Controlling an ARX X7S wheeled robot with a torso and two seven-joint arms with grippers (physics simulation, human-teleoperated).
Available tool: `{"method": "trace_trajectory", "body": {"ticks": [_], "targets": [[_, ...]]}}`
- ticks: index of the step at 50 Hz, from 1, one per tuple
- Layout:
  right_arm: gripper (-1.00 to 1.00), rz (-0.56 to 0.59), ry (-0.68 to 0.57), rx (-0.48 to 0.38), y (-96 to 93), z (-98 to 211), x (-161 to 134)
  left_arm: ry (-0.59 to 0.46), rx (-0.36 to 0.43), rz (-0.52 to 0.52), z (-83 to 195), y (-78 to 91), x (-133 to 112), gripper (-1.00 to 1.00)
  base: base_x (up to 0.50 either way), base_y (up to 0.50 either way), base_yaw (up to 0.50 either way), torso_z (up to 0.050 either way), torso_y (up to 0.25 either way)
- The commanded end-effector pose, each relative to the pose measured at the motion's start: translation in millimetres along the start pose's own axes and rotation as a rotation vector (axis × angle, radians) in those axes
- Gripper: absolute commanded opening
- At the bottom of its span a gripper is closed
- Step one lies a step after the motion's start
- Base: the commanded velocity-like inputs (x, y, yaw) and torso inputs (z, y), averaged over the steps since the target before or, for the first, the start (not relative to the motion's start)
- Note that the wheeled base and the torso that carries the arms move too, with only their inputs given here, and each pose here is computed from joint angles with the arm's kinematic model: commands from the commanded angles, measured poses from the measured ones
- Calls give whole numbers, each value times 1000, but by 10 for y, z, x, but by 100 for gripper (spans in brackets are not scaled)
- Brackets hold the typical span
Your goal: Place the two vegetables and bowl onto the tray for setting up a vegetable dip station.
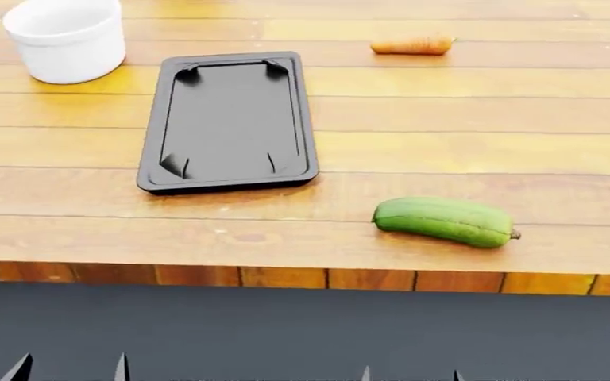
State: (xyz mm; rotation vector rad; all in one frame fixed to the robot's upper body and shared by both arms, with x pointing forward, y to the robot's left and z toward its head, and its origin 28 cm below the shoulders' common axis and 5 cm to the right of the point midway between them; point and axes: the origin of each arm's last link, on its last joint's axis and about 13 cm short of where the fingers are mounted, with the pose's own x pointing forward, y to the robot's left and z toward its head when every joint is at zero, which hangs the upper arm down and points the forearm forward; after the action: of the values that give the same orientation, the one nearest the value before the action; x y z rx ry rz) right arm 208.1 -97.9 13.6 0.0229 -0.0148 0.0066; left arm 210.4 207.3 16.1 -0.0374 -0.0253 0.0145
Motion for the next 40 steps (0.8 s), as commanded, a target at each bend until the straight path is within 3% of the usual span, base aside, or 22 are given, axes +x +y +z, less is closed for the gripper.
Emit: {"method": "trace_trajectory", "body": {"ticks": [1,34,37,39,40], "targets": [[100,-4,1,-6,-8,-1,-16,-21,3,-8,6,-4,-26,100,0,0,0,0,0],[100,-17,1,1,-15,5,-19,-47,-8,-17,26,-11,-27,100,0,0,0,49,0],[100,-17,1,17,-20,29,-18,-34,-18,-8,32,-6,-25,100,0,0,0,21,0],[100,30,4,69,-35,103,-7,9,-59,-24,75,10,3,100,0,0,0,0,0],[100,-4,-11,89,-63,170,14,8,-46,-25,89,10,34,100,0,0,0,0,0]]}}
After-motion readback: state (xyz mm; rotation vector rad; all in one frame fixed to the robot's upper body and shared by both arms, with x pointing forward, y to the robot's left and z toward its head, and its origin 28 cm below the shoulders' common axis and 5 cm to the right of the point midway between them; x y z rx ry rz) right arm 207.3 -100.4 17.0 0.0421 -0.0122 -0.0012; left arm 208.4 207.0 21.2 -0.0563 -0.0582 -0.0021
